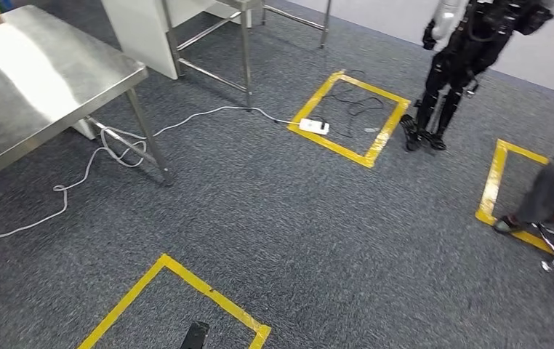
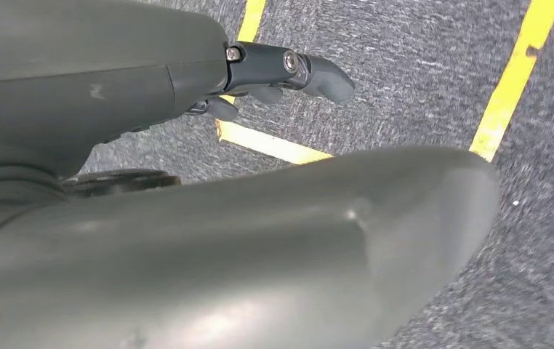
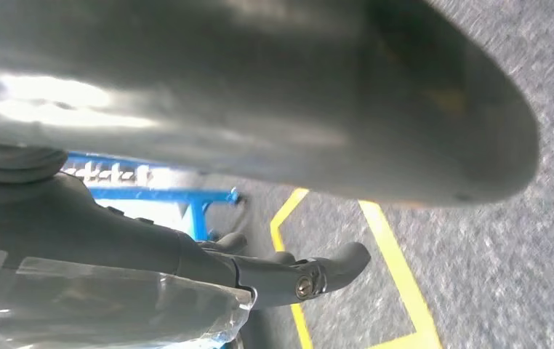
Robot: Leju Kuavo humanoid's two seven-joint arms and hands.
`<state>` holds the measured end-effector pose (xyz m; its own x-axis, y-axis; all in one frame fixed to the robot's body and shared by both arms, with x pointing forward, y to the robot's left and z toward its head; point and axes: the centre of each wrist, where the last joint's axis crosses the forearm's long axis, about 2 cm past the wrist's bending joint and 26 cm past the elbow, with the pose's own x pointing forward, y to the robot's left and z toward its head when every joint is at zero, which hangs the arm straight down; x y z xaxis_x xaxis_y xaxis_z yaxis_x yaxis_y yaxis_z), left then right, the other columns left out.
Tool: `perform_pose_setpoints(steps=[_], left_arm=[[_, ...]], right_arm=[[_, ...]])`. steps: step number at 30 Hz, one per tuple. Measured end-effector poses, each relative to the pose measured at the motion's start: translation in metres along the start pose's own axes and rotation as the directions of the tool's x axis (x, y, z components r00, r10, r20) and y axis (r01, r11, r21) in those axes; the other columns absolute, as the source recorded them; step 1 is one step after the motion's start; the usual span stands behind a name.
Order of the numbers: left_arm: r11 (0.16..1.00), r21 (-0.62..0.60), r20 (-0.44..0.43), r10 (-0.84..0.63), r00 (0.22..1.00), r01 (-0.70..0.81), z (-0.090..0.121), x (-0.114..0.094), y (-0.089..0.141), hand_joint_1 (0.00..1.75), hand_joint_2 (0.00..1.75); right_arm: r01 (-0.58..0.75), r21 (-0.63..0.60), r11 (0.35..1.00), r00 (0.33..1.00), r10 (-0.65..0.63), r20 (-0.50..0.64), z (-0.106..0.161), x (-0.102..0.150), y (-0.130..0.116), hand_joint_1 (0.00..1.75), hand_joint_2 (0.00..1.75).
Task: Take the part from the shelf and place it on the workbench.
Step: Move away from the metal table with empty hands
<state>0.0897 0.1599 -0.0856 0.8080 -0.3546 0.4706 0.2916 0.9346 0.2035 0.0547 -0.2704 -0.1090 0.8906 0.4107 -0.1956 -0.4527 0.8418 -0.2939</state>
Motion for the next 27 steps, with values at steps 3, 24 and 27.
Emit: perform_pose_setpoints(steps=[3,24,27], left_arm=[[1.0,0.0,0.0,0.001,1.0,-0.001,0.0,0.0,0.0,0.0,0.0],[0.85,0.004,-0.324,0.499,0.804,-0.527,-0.014,-0.007,0.039,0.0,0.0],[0.854,-0.008,-0.322,0.49,0.81,-0.52,-0.015,-0.008,0.045,0.0,0.0]], right_arm=[[0.001,0.004,1.0,1.0,-0.001,-0.003,0.0,-0.001,0.001,0.0,0.0],[-0.006,0.062,0.998,0.997,0.001,0.076,0.001,0.0,0.004,0.0,1.75],[0.003,0.063,0.998,0.997,-0.007,0.071,0.0,-0.001,0.003,0.0,1.75]])
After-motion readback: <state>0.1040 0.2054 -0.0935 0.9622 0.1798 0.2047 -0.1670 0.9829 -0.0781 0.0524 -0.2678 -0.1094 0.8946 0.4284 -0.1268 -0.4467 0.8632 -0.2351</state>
